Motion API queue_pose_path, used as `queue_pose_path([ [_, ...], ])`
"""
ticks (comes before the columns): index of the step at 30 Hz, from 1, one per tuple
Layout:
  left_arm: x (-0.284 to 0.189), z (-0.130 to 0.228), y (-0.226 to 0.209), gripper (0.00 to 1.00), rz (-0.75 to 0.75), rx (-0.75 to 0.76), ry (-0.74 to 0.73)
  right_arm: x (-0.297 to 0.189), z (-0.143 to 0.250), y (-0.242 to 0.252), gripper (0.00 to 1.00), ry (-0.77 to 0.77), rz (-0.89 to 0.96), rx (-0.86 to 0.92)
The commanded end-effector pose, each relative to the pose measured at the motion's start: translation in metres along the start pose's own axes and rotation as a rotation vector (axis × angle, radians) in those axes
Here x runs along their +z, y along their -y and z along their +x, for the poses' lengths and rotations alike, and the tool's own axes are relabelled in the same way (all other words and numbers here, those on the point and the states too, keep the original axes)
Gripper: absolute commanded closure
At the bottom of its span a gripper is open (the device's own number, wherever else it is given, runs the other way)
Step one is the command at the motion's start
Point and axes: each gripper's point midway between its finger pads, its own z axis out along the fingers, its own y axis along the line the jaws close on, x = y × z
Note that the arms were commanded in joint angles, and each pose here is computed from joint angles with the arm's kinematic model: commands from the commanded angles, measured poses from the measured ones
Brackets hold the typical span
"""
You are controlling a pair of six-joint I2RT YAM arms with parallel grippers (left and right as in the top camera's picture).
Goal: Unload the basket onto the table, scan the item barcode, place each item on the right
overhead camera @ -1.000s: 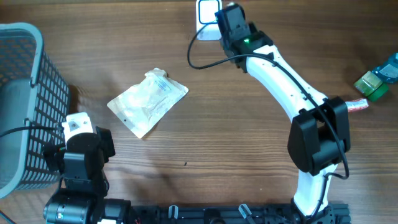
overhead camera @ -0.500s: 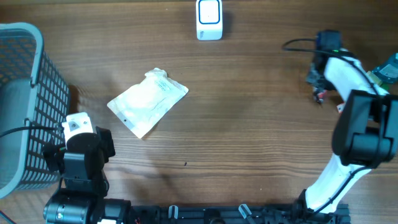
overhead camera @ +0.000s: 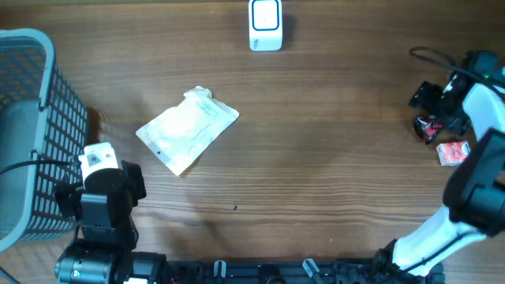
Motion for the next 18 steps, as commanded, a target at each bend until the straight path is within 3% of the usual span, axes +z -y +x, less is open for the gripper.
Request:
queue_pose_path([
  [1,-0.001,-0.001,-0.004,0.00,-0.015,-0.008,0.005,-0.102,-0.031,-0.040,0.00,0.212,-0.178,0.002],
  [3,-0.001,-0.001,-0.004,0.00,-0.015,-0.008,0.005,-0.154,-0.010,-0.072,0.00,0.211,-0.345,0.026],
  [7,-0.001,-0.001,-0.004,0.00,-0.015,-0.008,0.005,-0.195,0.030,-0.128,0.00,0.106,-0.615,-0.044],
  [11,-0.001,-0.001,-0.004,0.00,-0.015,-0.009,0.005,-0.189,0.064,-0.153,0.00,0.039,-0.541,-0.124],
  [14,-0.001,-0.001,-0.004,0.00,-0.015,-0.009,0.005,-0.193,0.106,-0.201,0.00,-0.020,-0.566,-0.213],
  [18,-0.001,-0.002,-0.007,0.00,-0.033,-0.008,0.006,-0.195,0.139,-0.232,0.00,-0.063,-0.555,-0.199],
])
